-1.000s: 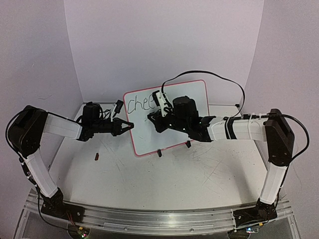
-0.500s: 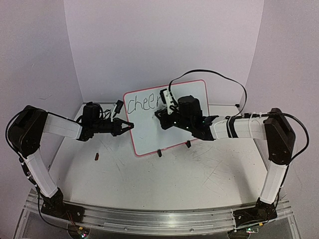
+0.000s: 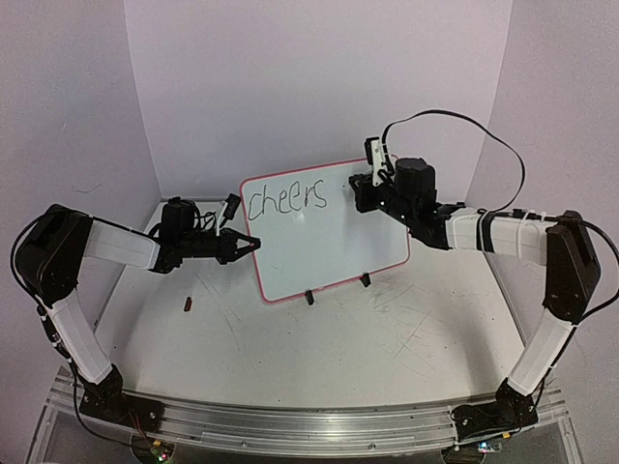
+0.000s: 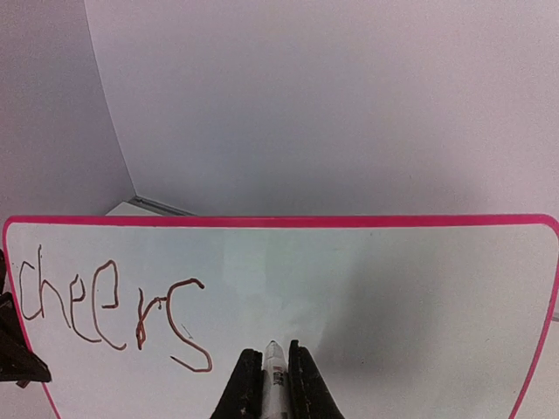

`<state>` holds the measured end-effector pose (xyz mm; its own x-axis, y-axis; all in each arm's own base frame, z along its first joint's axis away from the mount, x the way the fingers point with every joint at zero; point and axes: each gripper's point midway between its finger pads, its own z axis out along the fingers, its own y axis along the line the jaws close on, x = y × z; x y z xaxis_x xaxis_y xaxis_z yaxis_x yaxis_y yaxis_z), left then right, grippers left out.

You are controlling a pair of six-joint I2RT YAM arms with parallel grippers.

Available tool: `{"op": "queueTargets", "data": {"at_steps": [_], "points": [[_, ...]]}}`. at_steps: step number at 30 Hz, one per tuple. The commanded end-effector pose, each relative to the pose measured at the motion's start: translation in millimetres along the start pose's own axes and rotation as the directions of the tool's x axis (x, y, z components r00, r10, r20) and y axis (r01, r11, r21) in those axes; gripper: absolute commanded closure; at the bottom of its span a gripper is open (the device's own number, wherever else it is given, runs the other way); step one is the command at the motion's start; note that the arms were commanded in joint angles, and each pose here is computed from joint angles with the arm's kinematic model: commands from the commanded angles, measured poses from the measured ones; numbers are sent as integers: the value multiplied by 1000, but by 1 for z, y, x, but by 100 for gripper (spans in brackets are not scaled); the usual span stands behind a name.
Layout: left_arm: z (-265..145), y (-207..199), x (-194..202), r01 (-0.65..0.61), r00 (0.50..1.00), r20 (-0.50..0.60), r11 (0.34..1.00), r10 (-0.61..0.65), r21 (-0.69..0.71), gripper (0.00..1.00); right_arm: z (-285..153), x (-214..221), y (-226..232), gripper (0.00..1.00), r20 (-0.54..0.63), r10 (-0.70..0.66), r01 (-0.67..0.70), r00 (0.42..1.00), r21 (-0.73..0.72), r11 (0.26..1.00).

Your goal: Write a sentence on the whiteboard

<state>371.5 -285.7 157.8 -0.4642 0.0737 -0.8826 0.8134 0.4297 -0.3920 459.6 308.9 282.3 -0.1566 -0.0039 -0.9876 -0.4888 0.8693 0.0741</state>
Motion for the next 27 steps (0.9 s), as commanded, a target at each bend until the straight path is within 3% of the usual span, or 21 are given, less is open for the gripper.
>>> {"op": "queueTargets", "data": {"at_steps": [1, 27], "points": [[-4, 28, -23, -120, 992, 28, 981, 125, -155, 100, 5, -36, -4, 100, 84, -11, 12, 996, -4, 1000], [-5, 26, -24, -128, 991, 25, 979, 134, -157, 100, 25, -19, -18, 100, 39, 7, -8, 999, 18, 1000]]}}
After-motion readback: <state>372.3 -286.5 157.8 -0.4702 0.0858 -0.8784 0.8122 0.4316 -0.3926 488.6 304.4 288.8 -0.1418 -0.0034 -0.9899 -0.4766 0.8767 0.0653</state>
